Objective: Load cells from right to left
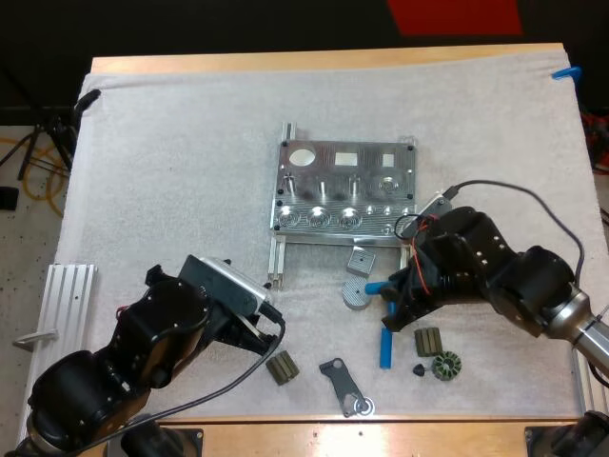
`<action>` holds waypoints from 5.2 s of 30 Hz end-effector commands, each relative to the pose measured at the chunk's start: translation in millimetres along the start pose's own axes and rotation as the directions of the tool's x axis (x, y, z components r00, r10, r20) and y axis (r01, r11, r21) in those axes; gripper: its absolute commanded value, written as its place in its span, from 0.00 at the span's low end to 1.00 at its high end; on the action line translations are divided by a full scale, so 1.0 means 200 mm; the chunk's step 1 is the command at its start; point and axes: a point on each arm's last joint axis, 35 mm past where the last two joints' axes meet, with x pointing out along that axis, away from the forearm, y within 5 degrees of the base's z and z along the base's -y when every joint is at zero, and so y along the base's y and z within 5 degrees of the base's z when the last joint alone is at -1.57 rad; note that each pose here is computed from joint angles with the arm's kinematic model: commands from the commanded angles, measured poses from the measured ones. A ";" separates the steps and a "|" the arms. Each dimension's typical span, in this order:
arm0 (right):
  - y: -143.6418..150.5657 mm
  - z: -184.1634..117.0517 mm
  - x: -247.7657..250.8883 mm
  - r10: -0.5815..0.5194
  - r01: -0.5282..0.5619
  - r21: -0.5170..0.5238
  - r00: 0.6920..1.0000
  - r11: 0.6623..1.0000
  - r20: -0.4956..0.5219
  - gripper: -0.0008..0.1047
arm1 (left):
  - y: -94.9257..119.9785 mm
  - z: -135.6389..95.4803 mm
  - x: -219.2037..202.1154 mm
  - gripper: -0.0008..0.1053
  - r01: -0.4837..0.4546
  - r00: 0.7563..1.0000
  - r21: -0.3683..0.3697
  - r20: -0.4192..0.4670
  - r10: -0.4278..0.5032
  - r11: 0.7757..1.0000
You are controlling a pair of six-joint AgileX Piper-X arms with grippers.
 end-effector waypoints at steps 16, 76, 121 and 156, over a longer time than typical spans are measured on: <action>-0.04 0.16 -0.28 -0.345 0.325 -0.243 0.937 0.914 -0.046 0.01 | 0.03 0.00 -0.02 0.54 -0.135 0.989 -0.096 0.040 0.139 0.986; -0.63 0.30 0.38 -0.342 0.174 -0.378 0.831 0.909 -0.440 0.01 | -0.01 -0.01 -0.01 0.54 0.051 0.998 0.037 -0.033 -0.049 0.998; -0.66 0.25 0.52 -0.278 0.131 -0.319 0.833 0.939 -0.479 0.01 | -0.01 -0.01 0.00 0.54 0.050 0.998 0.038 -0.035 -0.049 0.998; -0.64 0.36 0.32 -0.391 0.288 -0.328 0.867 0.899 -0.310 0.46 | 0.00 -0.05 0.03 0.54 0.044 0.997 0.042 -0.062 -0.042 0.998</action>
